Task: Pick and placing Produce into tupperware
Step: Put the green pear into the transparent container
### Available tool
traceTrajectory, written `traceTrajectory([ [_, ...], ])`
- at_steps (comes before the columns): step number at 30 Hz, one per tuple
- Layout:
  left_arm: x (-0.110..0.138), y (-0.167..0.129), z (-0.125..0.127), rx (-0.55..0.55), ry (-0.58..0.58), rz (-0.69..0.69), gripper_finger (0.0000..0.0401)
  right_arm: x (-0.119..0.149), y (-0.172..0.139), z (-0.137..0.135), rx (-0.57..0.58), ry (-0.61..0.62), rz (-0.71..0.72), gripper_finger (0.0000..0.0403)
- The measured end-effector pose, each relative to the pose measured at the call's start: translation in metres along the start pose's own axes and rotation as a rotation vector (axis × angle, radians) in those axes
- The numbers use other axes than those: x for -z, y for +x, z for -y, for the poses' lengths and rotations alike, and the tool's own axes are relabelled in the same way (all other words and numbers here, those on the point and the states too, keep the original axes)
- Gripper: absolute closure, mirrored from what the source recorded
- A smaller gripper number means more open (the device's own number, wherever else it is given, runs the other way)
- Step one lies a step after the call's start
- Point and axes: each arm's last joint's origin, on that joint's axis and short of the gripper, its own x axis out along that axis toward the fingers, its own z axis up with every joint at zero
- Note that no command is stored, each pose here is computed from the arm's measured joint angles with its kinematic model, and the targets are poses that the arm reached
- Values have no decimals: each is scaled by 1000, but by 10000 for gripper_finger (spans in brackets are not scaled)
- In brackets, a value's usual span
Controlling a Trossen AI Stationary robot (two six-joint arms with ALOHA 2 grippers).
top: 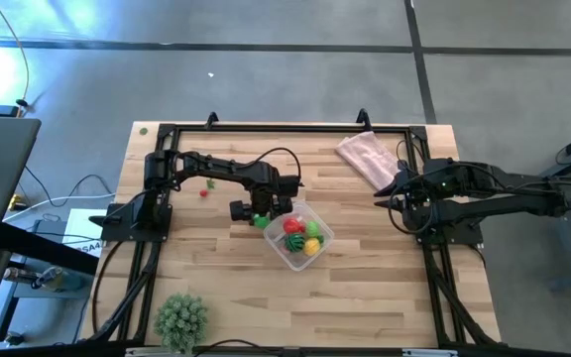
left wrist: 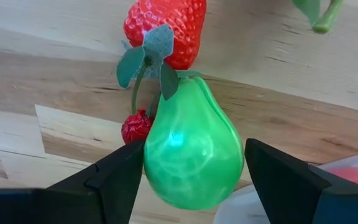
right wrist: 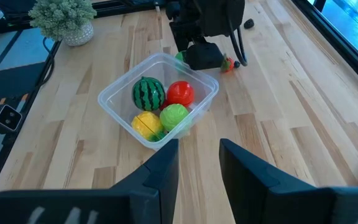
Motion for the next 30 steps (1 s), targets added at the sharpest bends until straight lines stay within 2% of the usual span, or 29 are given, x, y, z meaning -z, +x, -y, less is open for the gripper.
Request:
traceTrajectory([
  [9, 0, 0, 0, -4, 4, 3, 137, 0, 0, 0, 0, 0, 0, 297],
  [18, 0, 0, 0, -4, 0, 1, 194, 0, 0, 0, 0, 0, 0, 297],
  [30, 0, 0, -1, -14, -4, 11, 185, 0, 0, 0, 0, 0, 0, 297],
])
